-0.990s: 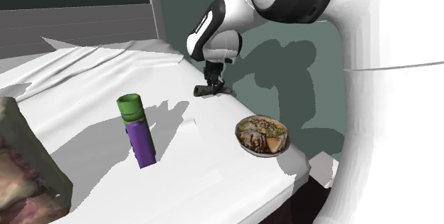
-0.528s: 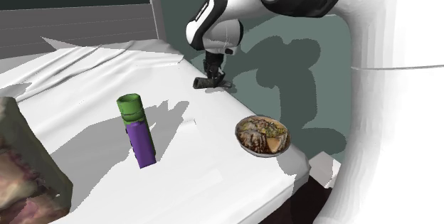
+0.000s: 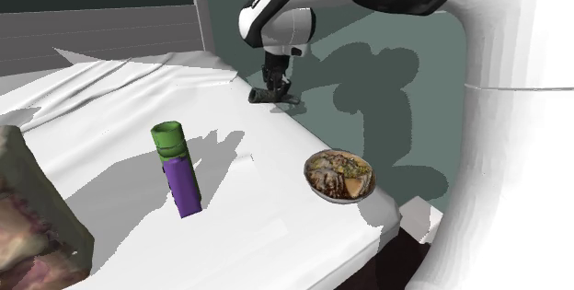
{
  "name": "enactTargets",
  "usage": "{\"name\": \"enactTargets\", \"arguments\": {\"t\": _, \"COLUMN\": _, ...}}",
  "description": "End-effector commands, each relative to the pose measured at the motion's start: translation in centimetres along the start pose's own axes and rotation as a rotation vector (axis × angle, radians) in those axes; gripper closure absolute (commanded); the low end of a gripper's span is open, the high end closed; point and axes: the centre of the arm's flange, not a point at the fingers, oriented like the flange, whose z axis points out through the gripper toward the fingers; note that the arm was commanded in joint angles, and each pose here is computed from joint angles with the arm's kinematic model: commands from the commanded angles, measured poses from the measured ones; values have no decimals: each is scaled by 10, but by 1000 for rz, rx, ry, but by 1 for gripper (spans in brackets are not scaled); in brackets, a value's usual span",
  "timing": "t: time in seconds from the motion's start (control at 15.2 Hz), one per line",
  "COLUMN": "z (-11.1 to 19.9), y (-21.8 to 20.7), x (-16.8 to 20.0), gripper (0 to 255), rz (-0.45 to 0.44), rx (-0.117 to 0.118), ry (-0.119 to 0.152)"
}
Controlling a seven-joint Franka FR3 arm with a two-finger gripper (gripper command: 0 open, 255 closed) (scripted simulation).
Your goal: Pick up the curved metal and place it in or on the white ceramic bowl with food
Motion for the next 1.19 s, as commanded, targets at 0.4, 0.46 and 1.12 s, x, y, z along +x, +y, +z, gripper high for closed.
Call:
{"name": "enactTargets", "arguments": {"t": 0.4, "z": -36, "y": 6, "x": -1, "gripper": 255, "rz": 0, "rx": 0, "ry": 0}}
{"name": "enactTargets", "arguments": {"t": 0.46, "z": -38, "y": 19, "x": -2, "gripper": 255, "rz": 0, "rx": 0, "ry": 0}}
{"name": "enactTargets", "arguments": {"t": 1.12, "z": -66, "y": 148, "x": -13, "gripper": 255, "rz": 0, "rx": 0, "ry": 0}}
